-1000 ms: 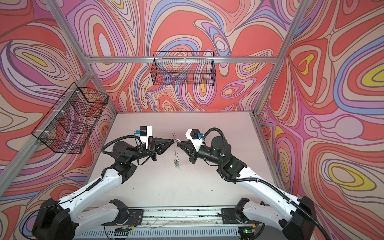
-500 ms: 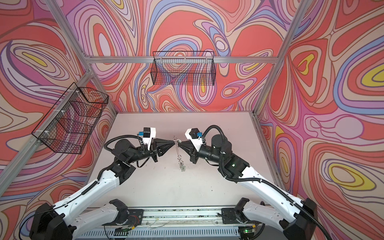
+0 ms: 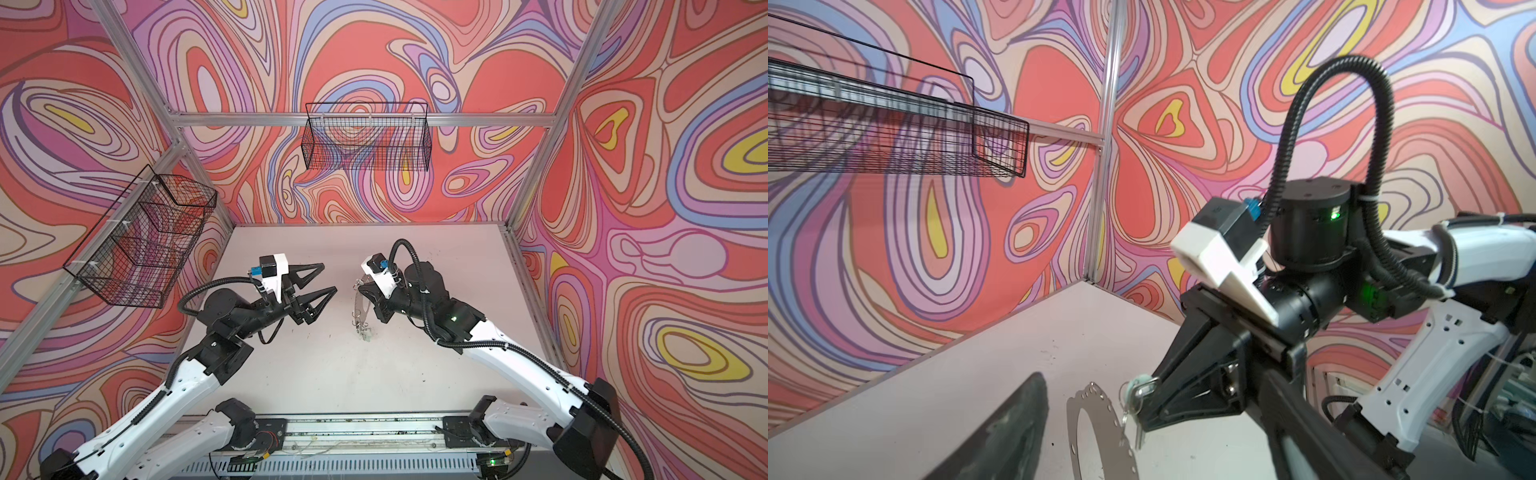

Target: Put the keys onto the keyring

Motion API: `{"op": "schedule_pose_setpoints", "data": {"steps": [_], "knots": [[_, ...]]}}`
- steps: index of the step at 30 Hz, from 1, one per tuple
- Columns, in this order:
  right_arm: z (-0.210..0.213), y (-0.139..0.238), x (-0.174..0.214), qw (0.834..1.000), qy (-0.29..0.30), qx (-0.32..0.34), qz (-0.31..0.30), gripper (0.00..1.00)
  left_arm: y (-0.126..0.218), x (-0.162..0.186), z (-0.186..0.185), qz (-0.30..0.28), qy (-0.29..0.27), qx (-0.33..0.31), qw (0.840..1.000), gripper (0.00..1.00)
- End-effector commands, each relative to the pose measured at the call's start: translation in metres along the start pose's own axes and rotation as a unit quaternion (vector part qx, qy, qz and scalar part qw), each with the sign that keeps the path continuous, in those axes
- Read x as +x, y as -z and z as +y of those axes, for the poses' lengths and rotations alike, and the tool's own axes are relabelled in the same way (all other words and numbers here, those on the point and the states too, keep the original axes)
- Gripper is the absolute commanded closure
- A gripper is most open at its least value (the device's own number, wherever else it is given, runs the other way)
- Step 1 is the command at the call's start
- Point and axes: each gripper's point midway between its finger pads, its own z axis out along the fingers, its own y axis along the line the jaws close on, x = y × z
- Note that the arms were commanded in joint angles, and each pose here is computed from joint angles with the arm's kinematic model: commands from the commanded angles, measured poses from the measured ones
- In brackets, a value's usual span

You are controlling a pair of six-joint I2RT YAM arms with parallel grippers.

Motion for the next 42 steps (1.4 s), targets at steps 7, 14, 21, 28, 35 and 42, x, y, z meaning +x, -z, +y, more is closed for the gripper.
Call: {"op": "schedule_pose_setpoints", "data": {"steps": [7, 14, 21, 28, 35, 42], "knots": [[-0.042, -0.071, -0.032, 0.998, 0.007, 0.05, -0.026, 1.0, 0.049, -0.007, 0.02, -0.005, -0.022, -0.132, 0.991, 0.0], [-0.108, -0.145, -0.048, 0.996, -0.021, 0.074, -0.042, 1.0, 0.068, -0.005, 0.016, -0.016, -0.038, -0.145, 0.989, 0.0], [-0.168, -0.209, -0.013, 0.993, -0.069, 0.09, -0.02, 1.0, 0.069, -0.003, 0.016, -0.025, -0.035, -0.143, 0.989, 0.0], [-0.17, -0.209, 0.038, 0.991, -0.085, 0.101, 0.015, 1.0, 0.07, -0.001, 0.018, -0.022, -0.04, -0.15, 0.988, 0.0], [-0.152, -0.176, 0.081, 0.987, -0.11, 0.104, 0.058, 1.0, 0.064, 0.001, 0.02, -0.016, -0.03, -0.142, 0.989, 0.0], [-0.127, -0.157, 0.135, 0.975, -0.155, 0.068, 0.145, 1.0, 0.061, 0.004, 0.021, -0.011, -0.024, -0.139, 0.99, 0.0]]}}
